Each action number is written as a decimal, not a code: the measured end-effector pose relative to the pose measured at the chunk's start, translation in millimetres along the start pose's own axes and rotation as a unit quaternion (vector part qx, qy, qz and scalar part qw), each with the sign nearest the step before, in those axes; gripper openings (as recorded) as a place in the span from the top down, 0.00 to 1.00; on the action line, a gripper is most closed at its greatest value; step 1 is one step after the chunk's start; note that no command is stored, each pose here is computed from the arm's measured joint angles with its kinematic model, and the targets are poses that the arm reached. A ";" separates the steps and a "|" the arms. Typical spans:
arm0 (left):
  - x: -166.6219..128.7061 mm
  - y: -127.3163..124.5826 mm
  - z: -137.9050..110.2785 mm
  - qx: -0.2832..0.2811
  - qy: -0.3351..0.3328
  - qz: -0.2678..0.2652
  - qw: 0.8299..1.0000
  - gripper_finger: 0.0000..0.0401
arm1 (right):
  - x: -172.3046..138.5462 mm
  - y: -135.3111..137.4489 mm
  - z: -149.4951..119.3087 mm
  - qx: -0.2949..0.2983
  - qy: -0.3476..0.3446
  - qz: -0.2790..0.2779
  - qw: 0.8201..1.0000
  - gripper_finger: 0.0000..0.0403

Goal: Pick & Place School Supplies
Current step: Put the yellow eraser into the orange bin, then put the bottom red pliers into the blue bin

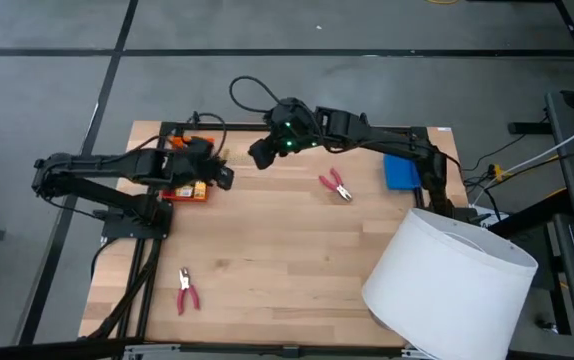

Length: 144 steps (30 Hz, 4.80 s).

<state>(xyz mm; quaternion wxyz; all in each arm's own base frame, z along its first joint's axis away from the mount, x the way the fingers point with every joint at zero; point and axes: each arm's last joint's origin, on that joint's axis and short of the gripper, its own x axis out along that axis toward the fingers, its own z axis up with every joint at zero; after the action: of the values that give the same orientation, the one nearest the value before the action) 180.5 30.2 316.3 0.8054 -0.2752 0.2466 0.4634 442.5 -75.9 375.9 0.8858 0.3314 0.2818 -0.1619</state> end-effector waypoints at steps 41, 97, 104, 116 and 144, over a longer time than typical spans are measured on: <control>128.4 158.3 -14.6 -0.175 0.112 0.157 0.966 0.59 | -5.5 7.5 -47.9 -0.146 0.134 -0.110 0.974 0.41; -51.9 -33.3 -291.5 0.632 0.293 -0.276 0.662 0.62 | -14.5 1.5 -58.3 -0.209 0.204 -0.129 0.948 0.41; -34.9 -35.5 -287.0 0.629 0.284 -0.212 0.693 0.82 | -14.3 1.7 -58.2 -0.193 0.200 -0.131 0.952 0.41; 13.0 -59.8 -143.3 0.391 0.057 -0.099 0.913 0.92 | -49.0 12.1 -33.7 -0.190 0.082 -0.113 0.972 0.43; 77.2 -49.9 35.1 0.022 -0.142 -0.506 0.851 0.92 | -95.0 34.1 -11.2 -0.275 0.005 0.091 0.957 0.41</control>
<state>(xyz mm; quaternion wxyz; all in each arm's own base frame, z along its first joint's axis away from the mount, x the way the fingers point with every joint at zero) 264.1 80.0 302.2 0.9606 -0.2753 -0.0333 0.0200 379.3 -34.0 443.4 0.9521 0.1004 0.2887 0.0043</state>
